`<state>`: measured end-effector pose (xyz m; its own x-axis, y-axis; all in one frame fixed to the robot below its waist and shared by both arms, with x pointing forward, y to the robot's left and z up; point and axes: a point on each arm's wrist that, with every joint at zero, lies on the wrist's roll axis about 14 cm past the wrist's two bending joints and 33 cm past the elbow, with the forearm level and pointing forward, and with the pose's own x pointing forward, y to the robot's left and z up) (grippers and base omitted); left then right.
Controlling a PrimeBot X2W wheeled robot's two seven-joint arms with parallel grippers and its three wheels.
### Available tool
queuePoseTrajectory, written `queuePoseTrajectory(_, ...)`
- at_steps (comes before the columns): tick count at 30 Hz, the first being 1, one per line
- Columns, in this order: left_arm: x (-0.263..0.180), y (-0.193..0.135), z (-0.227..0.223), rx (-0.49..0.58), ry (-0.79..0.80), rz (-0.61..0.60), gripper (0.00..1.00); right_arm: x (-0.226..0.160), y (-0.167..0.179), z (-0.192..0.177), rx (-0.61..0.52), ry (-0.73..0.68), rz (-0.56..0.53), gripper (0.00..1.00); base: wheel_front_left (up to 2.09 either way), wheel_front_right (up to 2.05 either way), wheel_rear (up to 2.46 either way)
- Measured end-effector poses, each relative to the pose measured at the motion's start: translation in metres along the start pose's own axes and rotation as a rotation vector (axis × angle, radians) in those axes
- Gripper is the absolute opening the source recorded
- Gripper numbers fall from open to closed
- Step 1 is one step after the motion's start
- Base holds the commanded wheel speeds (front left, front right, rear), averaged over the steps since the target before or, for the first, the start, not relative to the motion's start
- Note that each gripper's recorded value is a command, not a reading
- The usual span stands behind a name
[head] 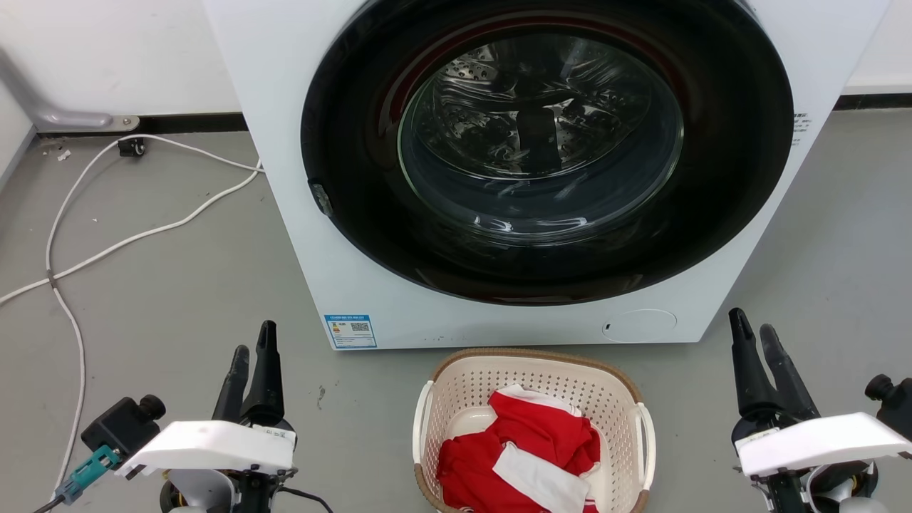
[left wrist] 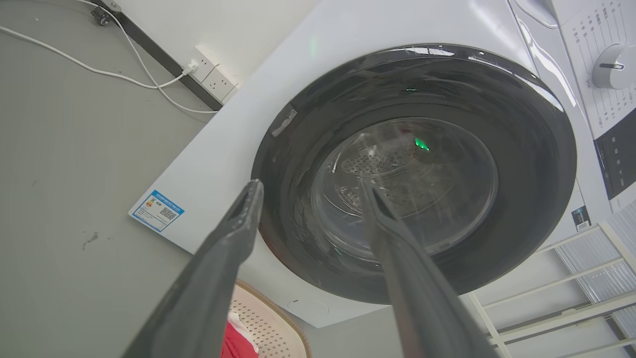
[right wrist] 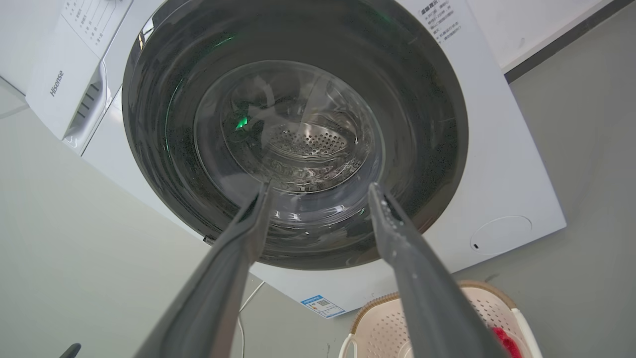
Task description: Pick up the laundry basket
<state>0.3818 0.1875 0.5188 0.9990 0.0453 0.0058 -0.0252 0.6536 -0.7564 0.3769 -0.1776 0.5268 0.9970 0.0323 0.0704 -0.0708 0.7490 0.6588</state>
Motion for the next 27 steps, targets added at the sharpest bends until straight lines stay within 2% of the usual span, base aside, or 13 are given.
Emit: queuePoseTrajectory(27, -0.003, -0.017, 0.006, 0.375, -0.075, -0.051, 1.00, -0.003, 0.014, 0.001, -0.407, -0.031, 0.067, 1.00, 0.00, 0.00, 0.00)
